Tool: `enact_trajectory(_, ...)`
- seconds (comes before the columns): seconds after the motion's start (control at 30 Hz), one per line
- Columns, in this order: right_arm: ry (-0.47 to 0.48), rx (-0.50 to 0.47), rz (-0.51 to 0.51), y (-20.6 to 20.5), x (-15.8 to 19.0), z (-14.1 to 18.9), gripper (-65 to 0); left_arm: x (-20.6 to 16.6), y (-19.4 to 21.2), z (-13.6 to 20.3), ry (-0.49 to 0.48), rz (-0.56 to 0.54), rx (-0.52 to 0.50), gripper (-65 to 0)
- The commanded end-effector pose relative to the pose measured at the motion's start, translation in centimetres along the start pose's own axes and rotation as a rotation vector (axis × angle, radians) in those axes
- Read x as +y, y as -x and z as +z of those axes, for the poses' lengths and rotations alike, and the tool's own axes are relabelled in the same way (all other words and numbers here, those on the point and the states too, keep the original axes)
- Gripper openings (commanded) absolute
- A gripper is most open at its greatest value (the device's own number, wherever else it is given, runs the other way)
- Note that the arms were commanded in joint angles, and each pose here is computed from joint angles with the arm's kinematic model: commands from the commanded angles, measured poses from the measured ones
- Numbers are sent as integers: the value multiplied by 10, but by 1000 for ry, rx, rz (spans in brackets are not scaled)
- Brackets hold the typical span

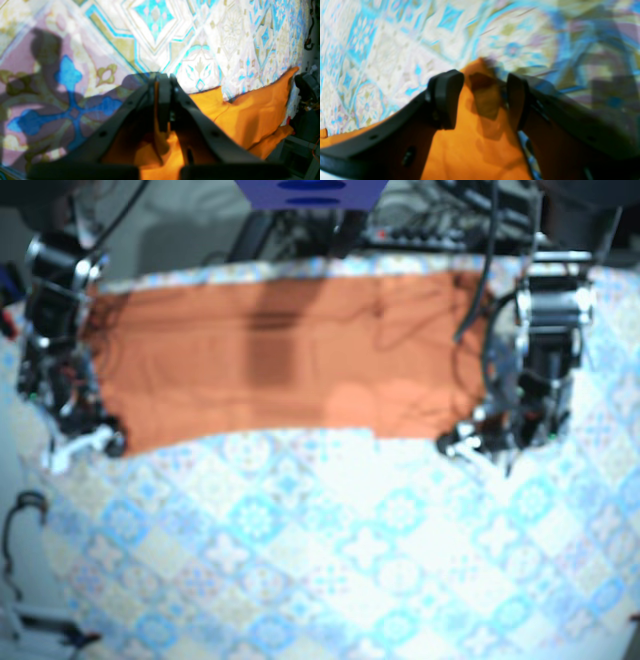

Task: Fold the T-shirt properly
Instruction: 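Lift the held hem with both grippers and fold it toward the shoulder edge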

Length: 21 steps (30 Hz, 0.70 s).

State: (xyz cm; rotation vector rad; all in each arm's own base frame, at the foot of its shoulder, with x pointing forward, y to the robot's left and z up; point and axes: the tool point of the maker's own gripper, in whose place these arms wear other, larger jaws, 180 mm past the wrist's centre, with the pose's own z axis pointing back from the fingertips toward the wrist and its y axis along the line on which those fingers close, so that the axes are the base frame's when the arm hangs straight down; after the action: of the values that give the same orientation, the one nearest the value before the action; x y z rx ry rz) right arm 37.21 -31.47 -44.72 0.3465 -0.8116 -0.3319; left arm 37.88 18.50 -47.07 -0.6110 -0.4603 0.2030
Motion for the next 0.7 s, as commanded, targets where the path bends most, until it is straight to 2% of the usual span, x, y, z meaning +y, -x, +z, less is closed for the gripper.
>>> enact_trajectory(0.0,-4,-77,15,-33,-2,7,-341,2,-20,10,-14,-21,-35,-650)
enact_trajectory(0.47,-7,-76,10,-28,-1,4,-340,4,-21,11,-18,-22,-35,-650)
enact_trajectory(0.67,-13,-46,-23,-11,1,-2,-340,4,-21,11,-18,-22,-35,-650)
